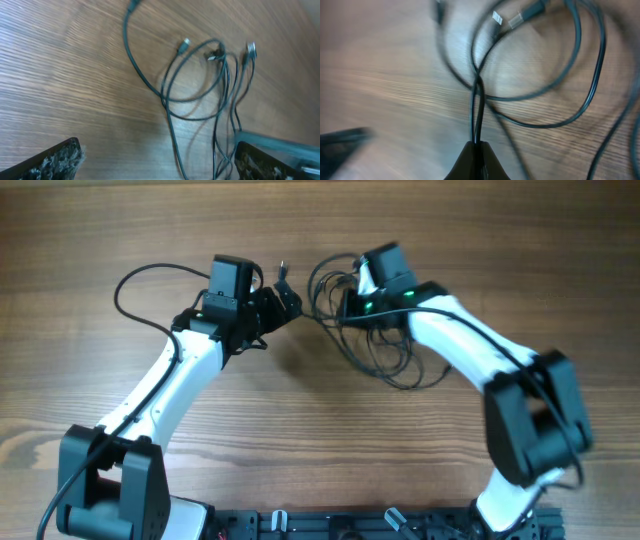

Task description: Untangle cables

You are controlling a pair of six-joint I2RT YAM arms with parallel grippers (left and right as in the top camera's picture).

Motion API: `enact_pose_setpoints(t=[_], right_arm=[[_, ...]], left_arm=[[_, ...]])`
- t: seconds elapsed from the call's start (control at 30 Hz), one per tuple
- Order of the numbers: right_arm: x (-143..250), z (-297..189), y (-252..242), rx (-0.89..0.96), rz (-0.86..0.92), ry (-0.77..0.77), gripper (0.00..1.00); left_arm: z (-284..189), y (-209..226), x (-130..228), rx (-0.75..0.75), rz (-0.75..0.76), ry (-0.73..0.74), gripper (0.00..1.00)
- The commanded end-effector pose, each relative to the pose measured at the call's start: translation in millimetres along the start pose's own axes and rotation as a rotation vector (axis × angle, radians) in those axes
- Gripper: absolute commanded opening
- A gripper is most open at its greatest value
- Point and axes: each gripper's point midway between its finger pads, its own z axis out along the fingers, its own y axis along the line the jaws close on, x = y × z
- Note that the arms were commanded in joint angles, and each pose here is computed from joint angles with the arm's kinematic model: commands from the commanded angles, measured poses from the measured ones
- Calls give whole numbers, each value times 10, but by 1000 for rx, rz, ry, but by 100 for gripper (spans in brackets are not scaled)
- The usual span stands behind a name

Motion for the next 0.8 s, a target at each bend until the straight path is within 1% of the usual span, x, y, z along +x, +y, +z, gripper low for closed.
enact_pose_setpoints(t=[0.0, 0.2, 0.27, 0.37, 0.5, 0.63, 0.7, 0.77], right_arm=[[-91, -340, 368, -134, -55, -27, 5], [-62, -385, 452, -174, -61, -13, 4], [-61, -385, 452, -174, -61, -12, 5], [-42, -398, 518, -211, -69, 1, 5], [-12, -419, 603, -260, -76, 19, 5], [4, -526, 758, -389, -74, 59, 4], [-67, -664, 818, -490, -43, 75, 4], [-74, -820, 944, -613, -76, 100, 5]], left_arm=[[37, -161, 156, 53, 42, 61, 100], [30, -354, 377, 130, 65, 146, 100], [6, -434, 443, 178, 64, 186, 100], [12, -458, 425, 184, 21, 184, 100], [44, -475, 399, 193, 22, 175, 100], [86, -450, 413, 185, 18, 183, 100], [89, -459, 403, 189, 20, 179, 100], [89, -486, 378, 201, 25, 169, 100]])
